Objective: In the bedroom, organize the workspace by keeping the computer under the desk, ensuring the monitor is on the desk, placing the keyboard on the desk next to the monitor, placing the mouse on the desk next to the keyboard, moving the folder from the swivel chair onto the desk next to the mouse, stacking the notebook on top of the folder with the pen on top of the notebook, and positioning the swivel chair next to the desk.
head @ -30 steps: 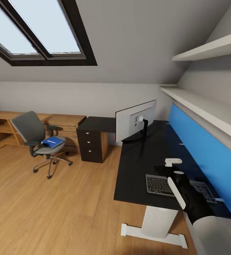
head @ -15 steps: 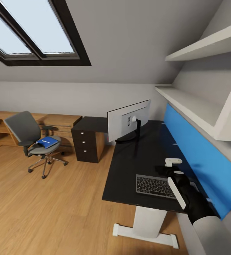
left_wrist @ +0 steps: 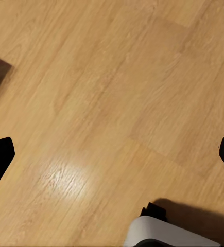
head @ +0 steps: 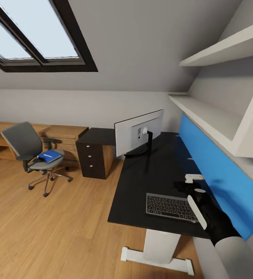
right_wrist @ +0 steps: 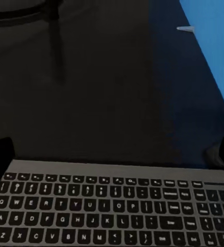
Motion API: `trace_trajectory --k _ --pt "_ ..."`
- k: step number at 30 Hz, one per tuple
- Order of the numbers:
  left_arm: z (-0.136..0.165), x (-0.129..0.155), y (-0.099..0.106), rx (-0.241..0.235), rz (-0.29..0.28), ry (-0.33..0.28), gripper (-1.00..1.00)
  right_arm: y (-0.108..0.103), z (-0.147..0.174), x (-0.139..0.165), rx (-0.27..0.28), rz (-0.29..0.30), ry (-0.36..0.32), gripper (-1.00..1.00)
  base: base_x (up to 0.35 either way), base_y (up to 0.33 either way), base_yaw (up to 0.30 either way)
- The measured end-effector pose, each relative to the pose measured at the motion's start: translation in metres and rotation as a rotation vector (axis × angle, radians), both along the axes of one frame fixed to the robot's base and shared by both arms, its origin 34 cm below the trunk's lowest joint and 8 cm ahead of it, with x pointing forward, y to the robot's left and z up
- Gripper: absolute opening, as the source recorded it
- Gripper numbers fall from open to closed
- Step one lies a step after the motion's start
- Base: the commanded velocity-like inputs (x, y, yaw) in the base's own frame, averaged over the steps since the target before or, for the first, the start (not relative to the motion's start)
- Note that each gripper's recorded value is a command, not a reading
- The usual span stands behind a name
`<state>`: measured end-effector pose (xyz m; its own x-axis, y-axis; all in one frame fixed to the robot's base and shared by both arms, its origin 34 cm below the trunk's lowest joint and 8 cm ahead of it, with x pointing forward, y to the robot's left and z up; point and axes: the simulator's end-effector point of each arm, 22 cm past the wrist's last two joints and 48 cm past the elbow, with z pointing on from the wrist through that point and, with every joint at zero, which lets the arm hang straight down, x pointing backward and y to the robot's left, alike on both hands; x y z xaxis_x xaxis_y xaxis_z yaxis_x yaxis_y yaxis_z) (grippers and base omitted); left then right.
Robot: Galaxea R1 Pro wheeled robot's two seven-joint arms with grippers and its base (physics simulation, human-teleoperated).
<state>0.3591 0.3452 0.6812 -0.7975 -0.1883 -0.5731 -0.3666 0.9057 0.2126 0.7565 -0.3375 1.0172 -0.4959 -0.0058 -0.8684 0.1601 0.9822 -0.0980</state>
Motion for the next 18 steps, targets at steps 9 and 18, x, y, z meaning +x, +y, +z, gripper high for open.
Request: trace_trajectory --k 9,18 --pt "0.001 -0.001 0.008 0.005 0.023 -0.002 1.00 -0.052 -0.057 -0.014 0.011 -0.113 0.013 1.00 0.008 -0.007 0.000" --pt "0.001 -0.001 0.009 0.006 0.025 -0.002 1.00 -0.098 -0.071 -0.012 -0.016 -0.182 0.020 1.00 0.000 0.000 0.000"
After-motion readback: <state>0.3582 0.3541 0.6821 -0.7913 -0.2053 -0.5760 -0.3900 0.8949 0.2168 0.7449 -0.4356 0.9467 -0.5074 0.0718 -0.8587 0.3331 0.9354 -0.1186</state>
